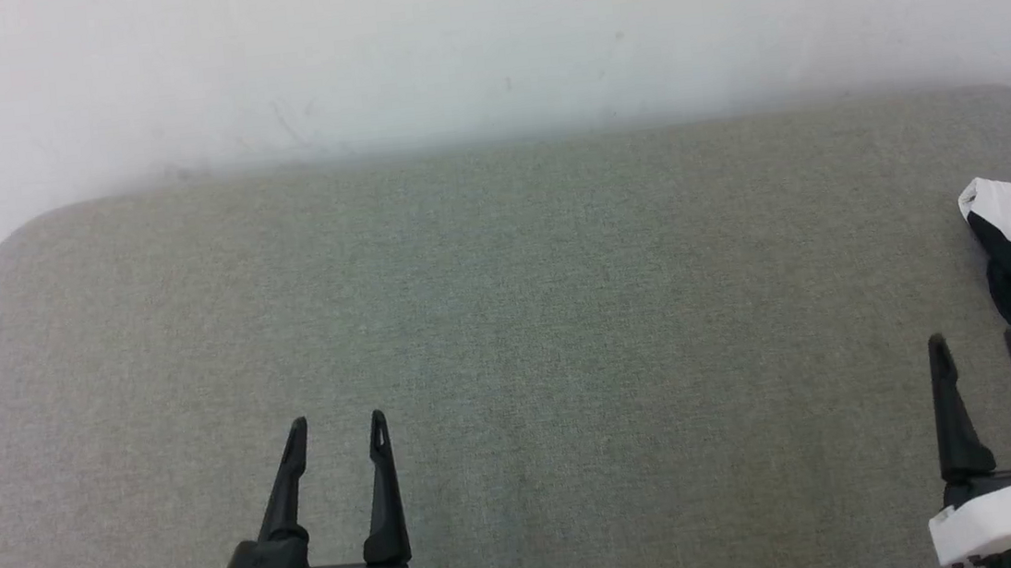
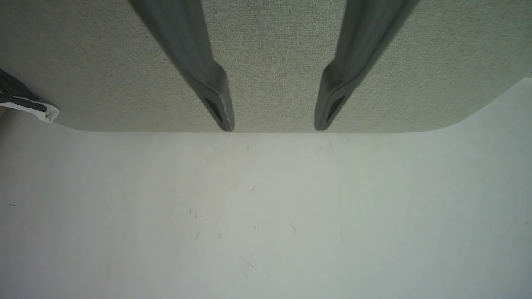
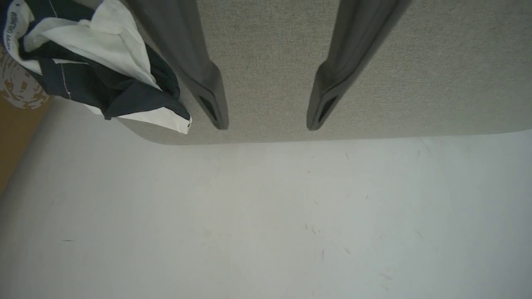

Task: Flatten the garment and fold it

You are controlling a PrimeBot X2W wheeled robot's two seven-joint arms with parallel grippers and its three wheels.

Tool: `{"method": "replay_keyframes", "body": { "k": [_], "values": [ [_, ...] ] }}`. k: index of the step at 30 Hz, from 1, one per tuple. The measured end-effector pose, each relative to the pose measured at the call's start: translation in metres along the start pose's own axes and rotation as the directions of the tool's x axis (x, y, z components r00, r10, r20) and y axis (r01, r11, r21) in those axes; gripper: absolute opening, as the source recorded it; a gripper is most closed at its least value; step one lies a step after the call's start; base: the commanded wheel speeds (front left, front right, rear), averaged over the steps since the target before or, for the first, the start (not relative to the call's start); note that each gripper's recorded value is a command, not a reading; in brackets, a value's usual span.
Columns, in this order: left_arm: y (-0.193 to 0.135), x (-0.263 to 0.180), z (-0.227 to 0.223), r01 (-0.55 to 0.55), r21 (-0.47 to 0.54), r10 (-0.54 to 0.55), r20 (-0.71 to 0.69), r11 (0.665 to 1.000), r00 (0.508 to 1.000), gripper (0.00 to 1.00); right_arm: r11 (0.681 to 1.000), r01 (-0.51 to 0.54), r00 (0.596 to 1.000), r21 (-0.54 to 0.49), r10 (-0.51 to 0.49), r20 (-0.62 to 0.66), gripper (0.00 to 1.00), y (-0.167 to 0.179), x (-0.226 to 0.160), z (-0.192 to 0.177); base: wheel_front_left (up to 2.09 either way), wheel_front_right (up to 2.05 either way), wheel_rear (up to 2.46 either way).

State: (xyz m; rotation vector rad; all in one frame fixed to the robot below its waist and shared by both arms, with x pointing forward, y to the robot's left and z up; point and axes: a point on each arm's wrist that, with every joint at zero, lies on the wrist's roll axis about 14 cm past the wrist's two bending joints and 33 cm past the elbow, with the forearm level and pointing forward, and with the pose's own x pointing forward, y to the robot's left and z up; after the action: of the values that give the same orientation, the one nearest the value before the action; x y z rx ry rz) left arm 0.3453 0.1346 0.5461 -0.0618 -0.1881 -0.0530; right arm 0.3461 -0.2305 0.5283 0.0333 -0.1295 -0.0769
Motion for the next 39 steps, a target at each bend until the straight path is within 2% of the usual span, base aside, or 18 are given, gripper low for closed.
{"method": "replay_keyframes", "body": {
  "k": [11, 12, 39],
  "values": [
    [-0.004, -0.003, -0.004, 0.001, -0.02, -0.001, -0.013, 1.0, 1.0, 1.0, 1.0, -0.013, 1.0, 0.015, 0.013, -0.019, 1.0, 0.005, -0.003, -0.008, 0.0, 0.0, 0.0],
    [-0.004, -0.002, -0.004, 0.002, -0.017, -0.003, -0.01, 1.0, 1.0, 0.0, 1.0, -0.013, 1.0, 0.015, 0.013, -0.02, 0.0, 0.005, -0.003, -0.009, 0.0, 0.0, 0.0],
    [0.004, -0.001, -0.01, -0.005, 0.001, 0.005, -0.048, 1.0, 0.999, 0.0, 0.999, -0.046, 0.998, 0.01, 0.047, -0.051, 0.0, 0.016, -0.001, -0.012, 0.0, 0.0, 0.0]
  ]
}}
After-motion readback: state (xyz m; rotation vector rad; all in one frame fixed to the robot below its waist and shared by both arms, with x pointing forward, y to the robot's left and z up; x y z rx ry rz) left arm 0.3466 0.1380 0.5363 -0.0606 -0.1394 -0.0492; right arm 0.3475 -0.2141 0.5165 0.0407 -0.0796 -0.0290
